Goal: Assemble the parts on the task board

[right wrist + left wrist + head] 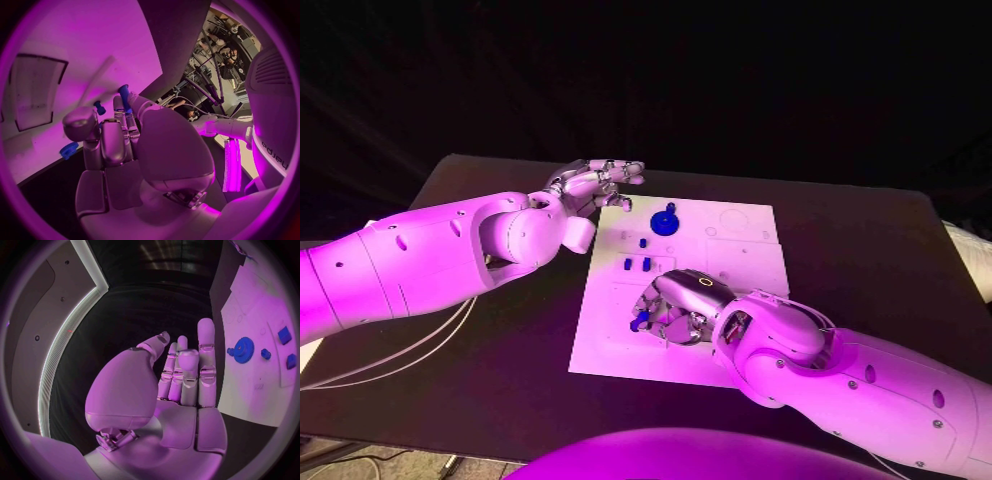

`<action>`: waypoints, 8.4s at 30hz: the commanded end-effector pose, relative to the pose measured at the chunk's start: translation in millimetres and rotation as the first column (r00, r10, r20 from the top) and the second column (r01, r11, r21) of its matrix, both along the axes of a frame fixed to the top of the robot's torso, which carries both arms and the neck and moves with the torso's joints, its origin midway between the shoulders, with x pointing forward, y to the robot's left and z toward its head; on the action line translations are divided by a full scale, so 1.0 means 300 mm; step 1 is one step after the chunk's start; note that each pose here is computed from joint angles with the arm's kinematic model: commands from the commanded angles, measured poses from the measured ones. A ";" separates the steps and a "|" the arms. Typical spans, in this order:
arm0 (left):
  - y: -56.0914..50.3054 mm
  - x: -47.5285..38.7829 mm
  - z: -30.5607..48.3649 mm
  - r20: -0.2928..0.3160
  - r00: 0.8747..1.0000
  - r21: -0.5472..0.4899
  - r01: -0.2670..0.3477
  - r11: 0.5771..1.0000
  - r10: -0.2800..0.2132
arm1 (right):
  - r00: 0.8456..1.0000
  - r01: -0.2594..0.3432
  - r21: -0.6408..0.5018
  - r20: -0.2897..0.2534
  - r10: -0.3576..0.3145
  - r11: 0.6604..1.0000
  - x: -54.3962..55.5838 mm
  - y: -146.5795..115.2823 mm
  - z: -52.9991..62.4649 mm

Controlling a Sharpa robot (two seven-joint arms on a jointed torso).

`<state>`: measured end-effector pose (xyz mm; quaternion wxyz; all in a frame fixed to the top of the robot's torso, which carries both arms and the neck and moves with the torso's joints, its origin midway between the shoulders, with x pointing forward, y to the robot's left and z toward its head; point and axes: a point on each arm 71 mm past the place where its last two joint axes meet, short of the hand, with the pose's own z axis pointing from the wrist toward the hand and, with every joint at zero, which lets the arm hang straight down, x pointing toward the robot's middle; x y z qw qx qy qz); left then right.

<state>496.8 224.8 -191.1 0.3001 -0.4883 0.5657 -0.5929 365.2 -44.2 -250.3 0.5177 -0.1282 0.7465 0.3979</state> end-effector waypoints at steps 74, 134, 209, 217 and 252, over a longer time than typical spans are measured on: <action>0.012 -0.006 -0.005 0.005 1.000 0.005 0.025 1.000 -0.025 | 0.885 0.450 -0.261 0.002 -0.465 0.854 -0.024 -0.568 0.064; 0.006 -0.010 -0.008 0.000 0.999 0.005 0.043 0.999 -0.043 | 0.819 0.510 -0.045 -0.280 -0.501 0.859 -0.035 -0.431 0.033; 0.006 -0.008 -0.013 -0.010 0.999 0.011 0.054 0.999 -0.053 | 0.907 0.367 -0.157 -0.159 -0.390 0.917 -0.014 -0.309 0.007; 0.004 -0.007 -0.014 -0.011 0.998 0.011 0.055 0.998 -0.055 | 0.902 0.385 -0.105 -0.166 -0.398 0.917 -0.012 -0.304 0.014; 0.016 -0.014 -0.011 -0.007 0.999 0.012 0.053 0.999 -0.053 | 0.855 0.498 -0.268 -0.006 -0.518 0.825 -0.014 -0.660 0.018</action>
